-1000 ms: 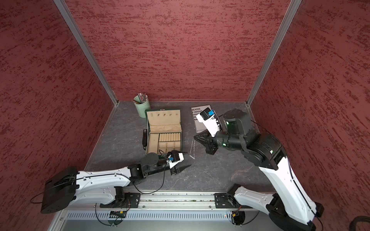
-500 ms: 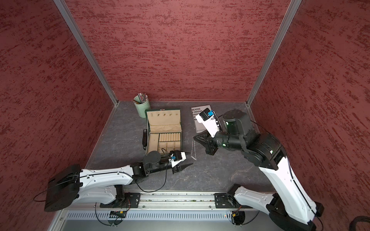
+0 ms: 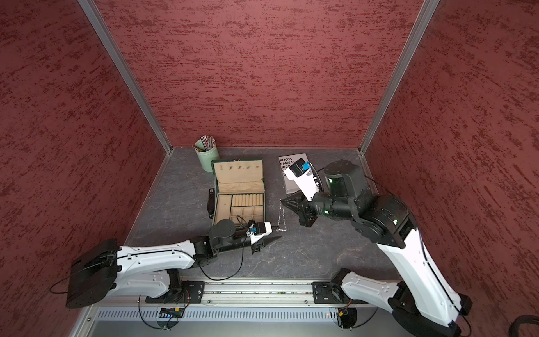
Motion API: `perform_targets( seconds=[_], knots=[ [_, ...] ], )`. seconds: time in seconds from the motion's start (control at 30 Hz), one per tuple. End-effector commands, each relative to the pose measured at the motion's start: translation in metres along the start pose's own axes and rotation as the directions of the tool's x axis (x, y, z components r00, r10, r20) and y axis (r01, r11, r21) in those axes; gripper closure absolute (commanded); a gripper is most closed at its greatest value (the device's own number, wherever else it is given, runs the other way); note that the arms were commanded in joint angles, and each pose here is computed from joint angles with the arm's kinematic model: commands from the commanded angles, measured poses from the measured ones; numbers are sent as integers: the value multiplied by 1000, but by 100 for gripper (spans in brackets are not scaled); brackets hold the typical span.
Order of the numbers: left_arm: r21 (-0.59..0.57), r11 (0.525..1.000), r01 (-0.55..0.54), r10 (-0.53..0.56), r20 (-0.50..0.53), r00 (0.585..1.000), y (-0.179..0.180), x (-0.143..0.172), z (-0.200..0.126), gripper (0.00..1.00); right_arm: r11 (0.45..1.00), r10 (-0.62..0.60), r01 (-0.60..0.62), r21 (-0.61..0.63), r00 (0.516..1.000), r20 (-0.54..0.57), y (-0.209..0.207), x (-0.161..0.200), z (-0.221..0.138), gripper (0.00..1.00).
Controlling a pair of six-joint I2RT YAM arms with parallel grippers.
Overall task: Put jewelry chain into jewelry box
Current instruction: Pick up the necklace from the center of the board.
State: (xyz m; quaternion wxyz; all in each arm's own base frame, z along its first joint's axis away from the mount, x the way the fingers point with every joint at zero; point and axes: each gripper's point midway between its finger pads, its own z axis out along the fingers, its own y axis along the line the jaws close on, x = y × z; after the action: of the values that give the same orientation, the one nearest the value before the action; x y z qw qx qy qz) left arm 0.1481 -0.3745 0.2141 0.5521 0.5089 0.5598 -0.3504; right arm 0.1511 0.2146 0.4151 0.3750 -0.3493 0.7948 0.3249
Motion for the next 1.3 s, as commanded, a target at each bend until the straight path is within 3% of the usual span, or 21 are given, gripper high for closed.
perform_targets(
  seconds=[0.0,0.87,1.1,1.27],
  knots=[
    [11,1000,1,-1,23,1000,1,-11,0,70,1000,-28,27,14,999,19,1,-2,-7,100],
    [-9,1000,4,-4,45,999,6,-20,-5,78,999,-37,37,21,999,7,1,0,-5,100],
    [-4,1000,8,-8,38,999,6,-18,-4,87,999,-39,39,22,999,9,1,0,-5,100],
    [6,1000,12,-12,21,1000,5,-15,-4,100,999,-40,40,29,999,9,0,1,-6,100]
  ],
)
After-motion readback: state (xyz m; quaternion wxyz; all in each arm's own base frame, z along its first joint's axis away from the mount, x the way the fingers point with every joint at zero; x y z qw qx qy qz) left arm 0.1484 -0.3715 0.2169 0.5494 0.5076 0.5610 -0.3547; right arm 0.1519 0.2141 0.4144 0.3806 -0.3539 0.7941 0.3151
